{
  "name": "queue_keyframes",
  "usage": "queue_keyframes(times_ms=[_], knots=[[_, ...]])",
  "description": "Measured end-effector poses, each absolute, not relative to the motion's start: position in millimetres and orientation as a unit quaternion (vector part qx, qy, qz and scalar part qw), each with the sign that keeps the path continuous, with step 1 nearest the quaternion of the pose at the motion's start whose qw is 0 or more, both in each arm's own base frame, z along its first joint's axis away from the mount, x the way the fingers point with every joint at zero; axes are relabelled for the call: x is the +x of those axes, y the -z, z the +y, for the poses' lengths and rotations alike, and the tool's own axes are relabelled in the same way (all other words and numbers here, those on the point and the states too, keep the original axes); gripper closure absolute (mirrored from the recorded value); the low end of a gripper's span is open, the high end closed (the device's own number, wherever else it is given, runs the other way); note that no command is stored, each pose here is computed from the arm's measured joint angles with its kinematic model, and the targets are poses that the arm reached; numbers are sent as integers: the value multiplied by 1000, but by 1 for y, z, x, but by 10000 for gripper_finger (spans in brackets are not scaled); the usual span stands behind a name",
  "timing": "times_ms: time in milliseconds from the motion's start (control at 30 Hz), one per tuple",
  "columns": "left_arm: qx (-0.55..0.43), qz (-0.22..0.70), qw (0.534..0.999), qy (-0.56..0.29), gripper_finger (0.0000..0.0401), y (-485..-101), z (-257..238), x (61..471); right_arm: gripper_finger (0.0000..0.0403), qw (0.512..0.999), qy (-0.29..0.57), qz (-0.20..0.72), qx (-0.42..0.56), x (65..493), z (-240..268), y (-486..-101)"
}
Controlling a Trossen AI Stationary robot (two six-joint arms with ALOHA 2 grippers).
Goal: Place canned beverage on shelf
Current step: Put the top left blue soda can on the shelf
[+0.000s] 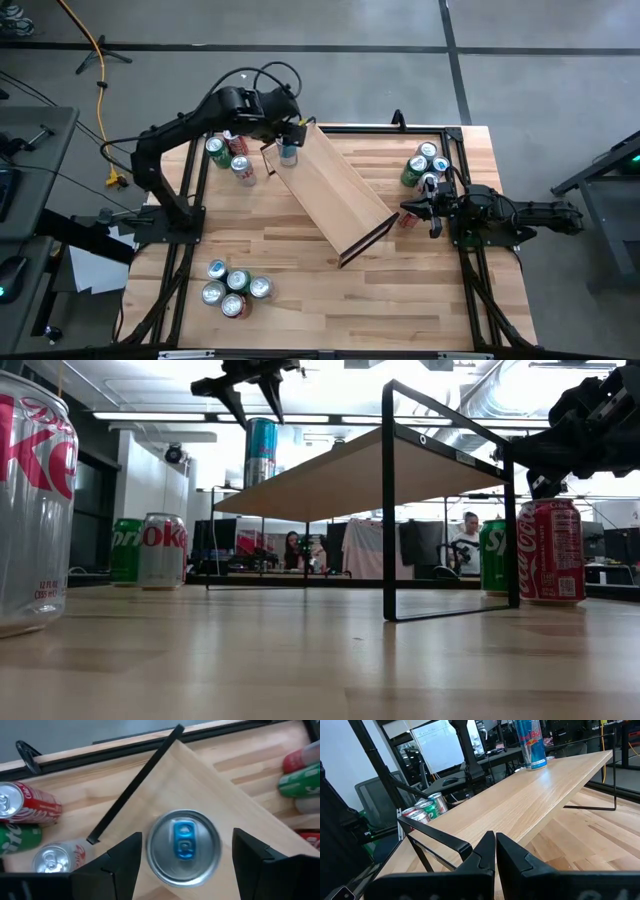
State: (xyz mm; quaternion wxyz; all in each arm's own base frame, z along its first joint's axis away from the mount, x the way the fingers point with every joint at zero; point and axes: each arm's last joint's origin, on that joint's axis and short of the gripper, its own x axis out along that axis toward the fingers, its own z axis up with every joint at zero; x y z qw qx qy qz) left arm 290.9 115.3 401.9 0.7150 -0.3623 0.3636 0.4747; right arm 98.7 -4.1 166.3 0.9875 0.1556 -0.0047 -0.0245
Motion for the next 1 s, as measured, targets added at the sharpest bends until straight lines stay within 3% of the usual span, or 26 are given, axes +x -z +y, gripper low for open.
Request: queue_keyframes(times_ms=[733,1000], knots=[[-355,380,699,-491,189,-388,113,305,402,987,25,-5,156,99,-4,-166],[-349,376,700,-496,237,-388,113,305,402,987,25,-4,156,99,-4,-166]])
